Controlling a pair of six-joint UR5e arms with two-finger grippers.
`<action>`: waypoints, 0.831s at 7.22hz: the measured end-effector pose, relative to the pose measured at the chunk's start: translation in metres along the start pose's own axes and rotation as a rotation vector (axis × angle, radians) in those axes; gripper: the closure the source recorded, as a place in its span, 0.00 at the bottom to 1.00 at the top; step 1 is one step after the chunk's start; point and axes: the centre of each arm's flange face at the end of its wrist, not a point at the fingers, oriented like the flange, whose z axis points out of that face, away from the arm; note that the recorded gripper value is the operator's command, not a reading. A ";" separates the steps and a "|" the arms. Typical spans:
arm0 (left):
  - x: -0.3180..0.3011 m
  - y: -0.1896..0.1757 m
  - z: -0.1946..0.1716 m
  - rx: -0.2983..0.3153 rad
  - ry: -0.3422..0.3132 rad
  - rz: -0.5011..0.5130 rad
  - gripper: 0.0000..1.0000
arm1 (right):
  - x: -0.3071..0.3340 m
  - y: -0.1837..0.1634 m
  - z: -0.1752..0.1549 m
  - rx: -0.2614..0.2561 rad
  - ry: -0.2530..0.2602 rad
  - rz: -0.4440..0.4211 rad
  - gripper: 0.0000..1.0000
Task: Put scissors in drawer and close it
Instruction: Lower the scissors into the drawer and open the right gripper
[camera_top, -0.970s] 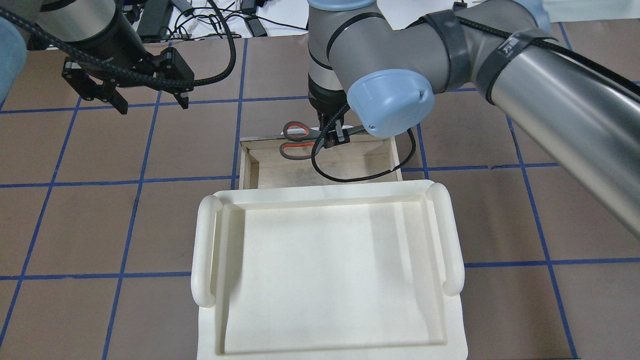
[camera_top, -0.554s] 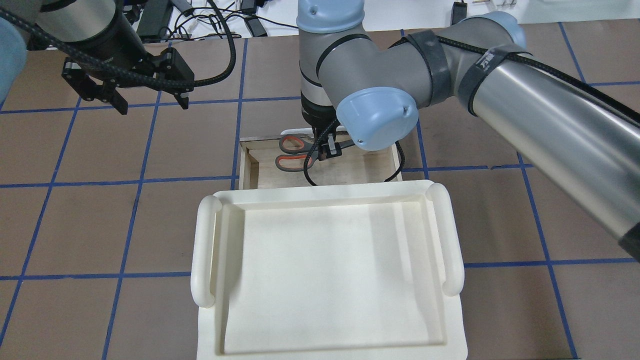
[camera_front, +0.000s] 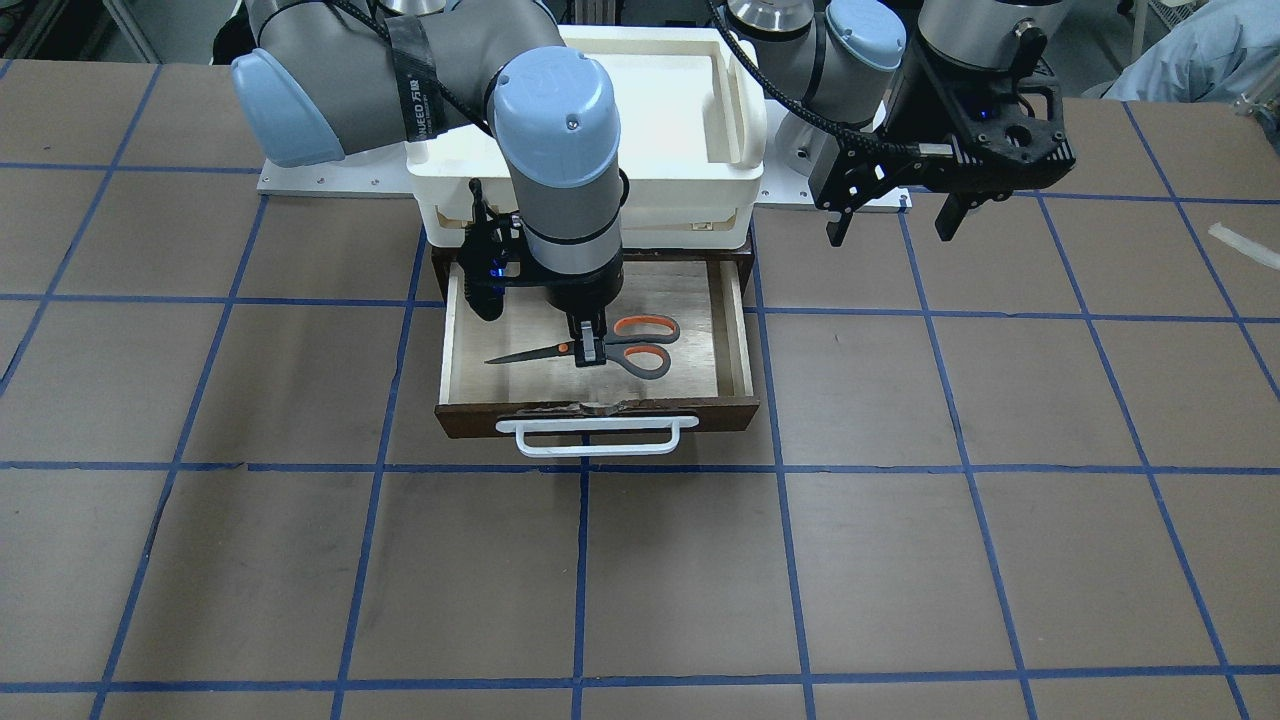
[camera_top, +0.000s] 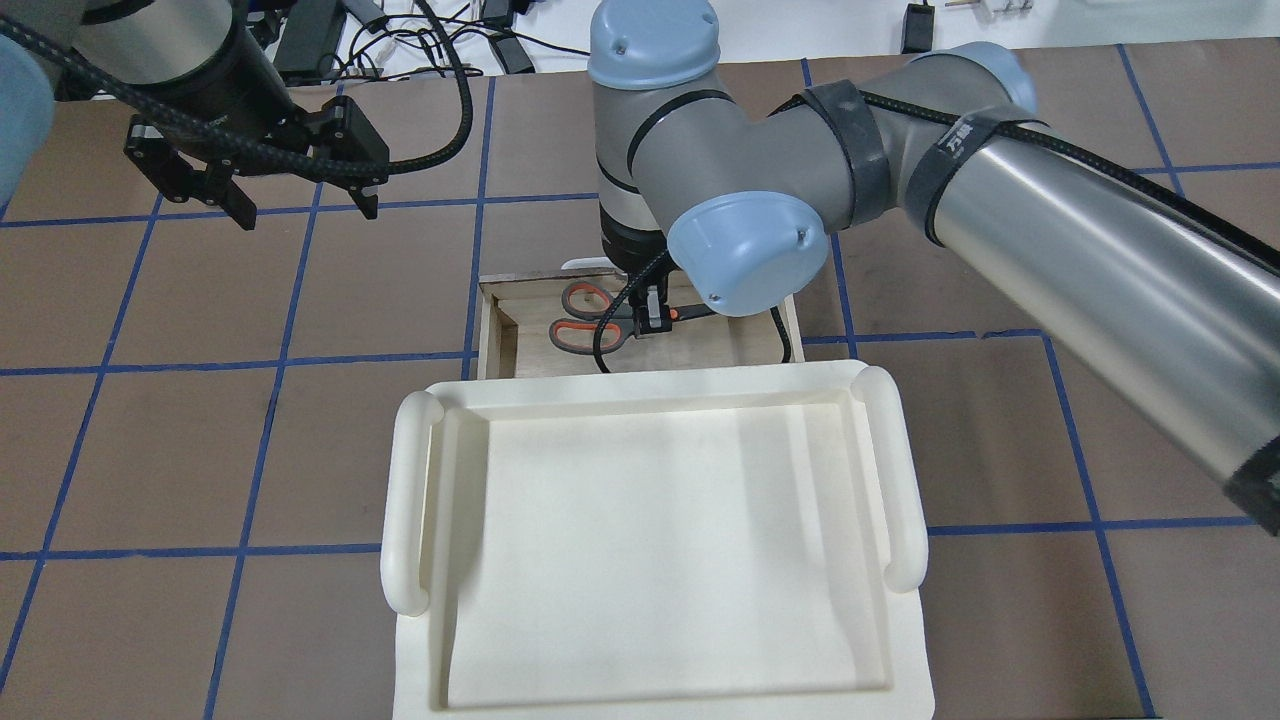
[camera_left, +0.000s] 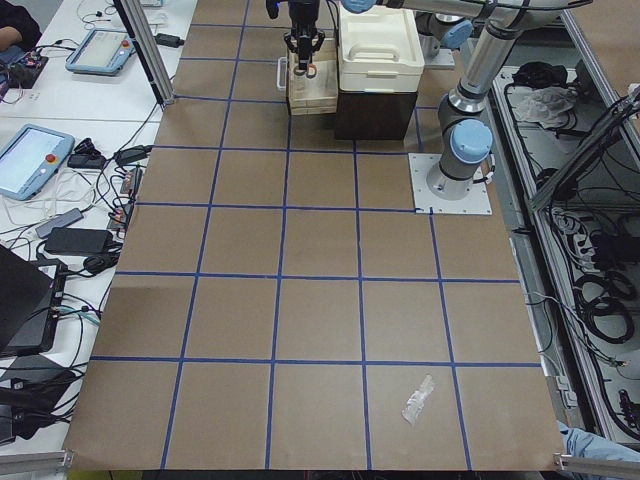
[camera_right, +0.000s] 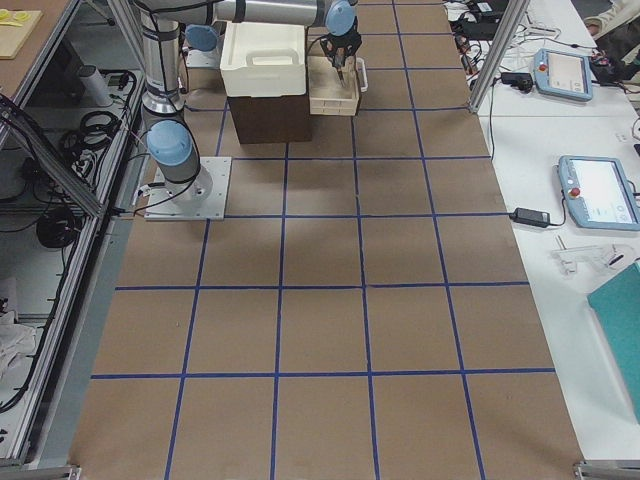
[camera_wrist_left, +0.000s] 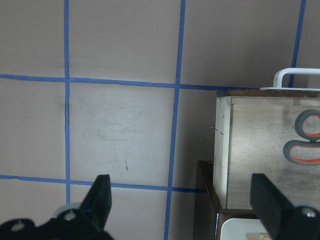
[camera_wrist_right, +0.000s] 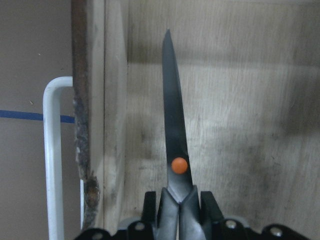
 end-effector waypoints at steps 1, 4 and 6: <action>0.000 0.000 0.000 -0.002 -0.001 0.000 0.00 | 0.005 0.002 0.008 0.006 0.013 -0.004 0.95; 0.000 -0.001 0.002 -0.002 0.000 0.000 0.00 | 0.012 0.005 0.022 0.013 0.038 -0.019 0.92; 0.001 -0.002 0.004 -0.004 0.002 0.000 0.00 | 0.011 0.005 0.034 0.019 0.054 -0.027 0.91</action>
